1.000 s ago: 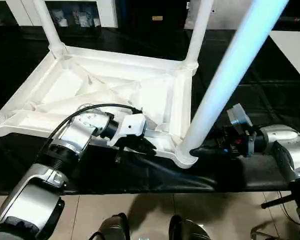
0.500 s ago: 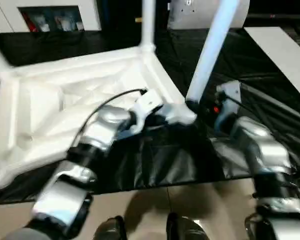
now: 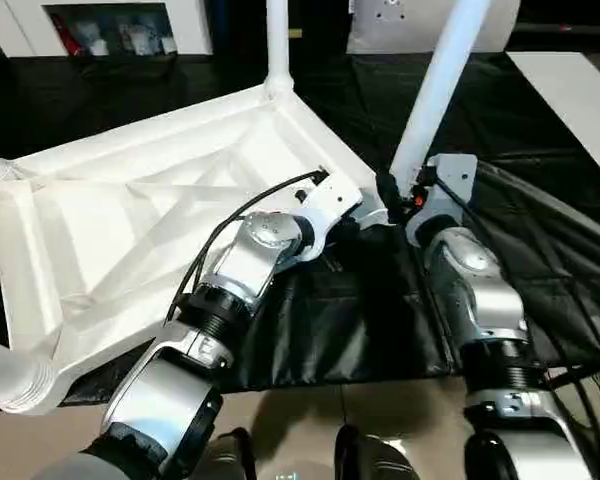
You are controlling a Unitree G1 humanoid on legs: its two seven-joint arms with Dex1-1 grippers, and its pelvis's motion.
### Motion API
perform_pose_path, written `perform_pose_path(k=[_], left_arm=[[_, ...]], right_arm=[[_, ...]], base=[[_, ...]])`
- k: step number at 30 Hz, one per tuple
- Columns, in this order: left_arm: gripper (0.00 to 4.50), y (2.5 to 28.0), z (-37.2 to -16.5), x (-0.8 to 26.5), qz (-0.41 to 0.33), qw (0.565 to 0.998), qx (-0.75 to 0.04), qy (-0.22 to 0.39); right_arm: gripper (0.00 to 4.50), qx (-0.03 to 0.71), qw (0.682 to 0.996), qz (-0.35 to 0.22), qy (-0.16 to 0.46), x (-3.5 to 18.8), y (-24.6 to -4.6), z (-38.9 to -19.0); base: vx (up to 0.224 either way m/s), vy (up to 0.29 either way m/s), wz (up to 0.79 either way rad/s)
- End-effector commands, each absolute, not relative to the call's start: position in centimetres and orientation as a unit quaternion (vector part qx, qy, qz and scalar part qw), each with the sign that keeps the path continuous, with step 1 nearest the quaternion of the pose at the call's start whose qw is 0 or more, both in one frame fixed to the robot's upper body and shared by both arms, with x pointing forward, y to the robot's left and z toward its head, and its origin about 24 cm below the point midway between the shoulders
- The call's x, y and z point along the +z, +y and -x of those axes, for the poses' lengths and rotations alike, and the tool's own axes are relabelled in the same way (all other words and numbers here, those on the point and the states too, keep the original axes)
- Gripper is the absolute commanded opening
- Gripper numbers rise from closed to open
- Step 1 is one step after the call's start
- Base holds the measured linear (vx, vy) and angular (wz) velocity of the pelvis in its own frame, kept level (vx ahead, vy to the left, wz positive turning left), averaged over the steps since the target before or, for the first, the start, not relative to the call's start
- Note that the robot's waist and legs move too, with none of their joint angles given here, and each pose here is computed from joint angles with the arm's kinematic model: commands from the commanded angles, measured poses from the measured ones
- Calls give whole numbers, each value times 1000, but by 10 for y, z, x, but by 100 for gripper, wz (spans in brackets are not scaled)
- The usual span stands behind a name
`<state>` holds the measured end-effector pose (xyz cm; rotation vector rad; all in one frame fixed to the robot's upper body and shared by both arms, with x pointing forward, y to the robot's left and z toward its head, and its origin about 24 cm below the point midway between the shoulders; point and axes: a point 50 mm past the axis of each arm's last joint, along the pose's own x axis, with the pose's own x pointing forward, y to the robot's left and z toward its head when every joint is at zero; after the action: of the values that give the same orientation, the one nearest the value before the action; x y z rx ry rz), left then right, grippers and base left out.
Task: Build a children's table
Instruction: Rotate leg to tighten
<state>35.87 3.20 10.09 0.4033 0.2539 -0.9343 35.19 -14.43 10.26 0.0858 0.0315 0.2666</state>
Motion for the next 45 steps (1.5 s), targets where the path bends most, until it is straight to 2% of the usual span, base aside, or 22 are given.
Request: perform_pose_path(k=[1, 5, 8, 9, 11, 15, 18, 20, 22, 26, 32, 33, 42, 45], left_arm=[[0, 29, -352, 101, -182, 848, -486, 101], [0, 40, -347, 99, -172, 826, -528, 99], [0, 53, -342, 95, -195, 793, -570, 95], [0, 61, -338, 91, -213, 766, -599, 96], [0, 66, -334, 90, -227, 745, -620, 92], [0, 80, -327, 86, -253, 692, -668, 104], [0, 91, -326, 87, -261, 660, -695, 115], [0, 94, -325, 88, -262, 650, -703, 117], [0, 98, -325, 90, -268, 633, -717, 118], [0, 100, -321, 93, -270, 601, -743, 120], [0, 98, -316, 93, -270, 572, -766, 120], [0, 98, -316, 94, -269, 571, -767, 119], [0, 99, -318, 94, -267, 568, -769, 118], [0, 99, -320, 95, -255, 584, -762, 116]], right_arm=[[338, 181, 982, -38, 34, 95, -144, -346], [371, 220, 975, -9, 26, 99, -165, -342], [393, 279, 960, 24, 24, 105, -186, -337], [414, 321, 945, 50, 36, 106, -195, -332], [419, 346, 935, 61, 51, 105, -200, -329], [419, 441, 894, 66, 51, 113, -206, -317], [419, 557, 822, 91, 73, 114, -208, -300], [419, 579, 805, 100, 82, 113, -209, -297], [393, 610, 780, 103, 98, 112, -210, -294], [359, 644, 749, 95, 123, 110, -207, -293], [315, 664, 731, 93, 124, 109, -200, -295], [295, 669, 727, 88, 125, 109, -199, -295], [222, 692, 705, 74, 136, 109, -198, -292], [202, 693, 706, 57, 136, 108, -196, -289]], base=[[0, 0, 0], [0, 0, 0], [0, 0, 0], [0, 0, 0], [0, 0, 0], [0, 0, 0], [0, 0, 0], [0, 0, 0], [0, 0, 0], [0, 0, 0], [0, 0, 0], [0, 0, 0], [0, 0, 0], [0, 0, 0]])
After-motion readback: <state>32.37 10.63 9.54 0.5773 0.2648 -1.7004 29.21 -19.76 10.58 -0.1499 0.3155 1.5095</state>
